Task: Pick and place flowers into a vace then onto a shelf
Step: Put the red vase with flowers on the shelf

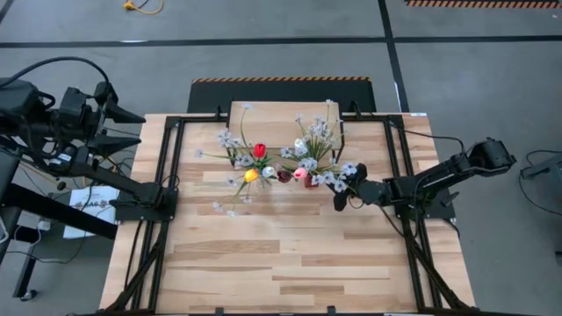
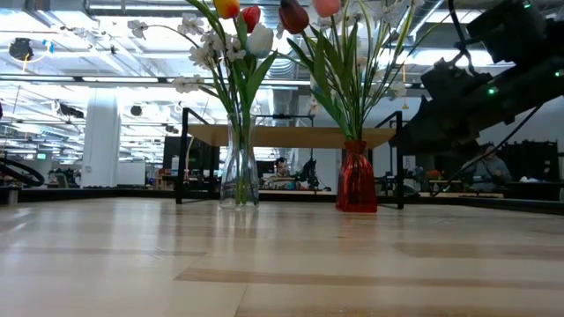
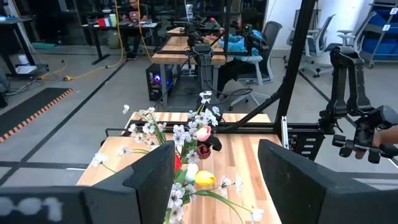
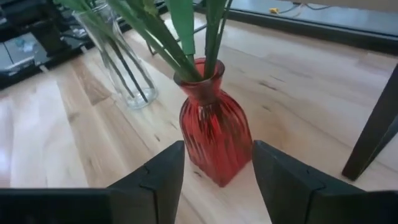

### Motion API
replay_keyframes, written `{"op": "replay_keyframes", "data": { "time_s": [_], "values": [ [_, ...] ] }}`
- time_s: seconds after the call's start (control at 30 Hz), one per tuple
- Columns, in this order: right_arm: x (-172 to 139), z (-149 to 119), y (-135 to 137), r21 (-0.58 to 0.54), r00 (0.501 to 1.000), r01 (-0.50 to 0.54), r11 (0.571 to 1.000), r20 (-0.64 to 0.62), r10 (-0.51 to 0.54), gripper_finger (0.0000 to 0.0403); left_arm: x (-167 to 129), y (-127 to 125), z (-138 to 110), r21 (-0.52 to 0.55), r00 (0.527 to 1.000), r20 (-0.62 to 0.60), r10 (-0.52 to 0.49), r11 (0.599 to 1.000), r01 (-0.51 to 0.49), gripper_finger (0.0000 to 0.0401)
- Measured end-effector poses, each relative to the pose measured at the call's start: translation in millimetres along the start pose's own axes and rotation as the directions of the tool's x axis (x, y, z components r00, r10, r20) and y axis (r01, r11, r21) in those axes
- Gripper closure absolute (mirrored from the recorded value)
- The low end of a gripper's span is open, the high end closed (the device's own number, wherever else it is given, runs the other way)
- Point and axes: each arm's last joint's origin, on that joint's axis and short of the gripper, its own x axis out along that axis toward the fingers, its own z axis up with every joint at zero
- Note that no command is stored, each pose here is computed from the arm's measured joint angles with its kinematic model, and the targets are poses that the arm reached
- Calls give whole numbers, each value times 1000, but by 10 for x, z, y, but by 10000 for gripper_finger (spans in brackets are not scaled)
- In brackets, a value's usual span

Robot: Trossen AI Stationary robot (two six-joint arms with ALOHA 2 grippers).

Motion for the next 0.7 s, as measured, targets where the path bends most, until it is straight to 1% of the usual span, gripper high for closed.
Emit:
{"op": "replay_keyframes", "data": {
  "time_s": [0.27,0.4,0.53,0.63,0.7],
  "values": [
    [8,6,-12,-82,1000,9,997,2,-8,179,-1,6,1,0,1000,2,21,1000,-21,182],
    [32,26,-48,-76,999,32,997,8,-31,158,0,7,1,-2,1000,2,24,1000,-24,182],
    [35,52,-39,-75,999,25,997,29,-22,153,0,7,0,-8,1000,2,26,1000,-26,182],
    [-1,64,57,-113,999,-21,993,31,25,157,-1,8,1,-12,1000,2,26,1000,-26,182],
    [-35,70,136,-170,998,-56,984,29,62,159,-1,8,1,-18,1000,2,26,999,-26,182]
  ]
}}
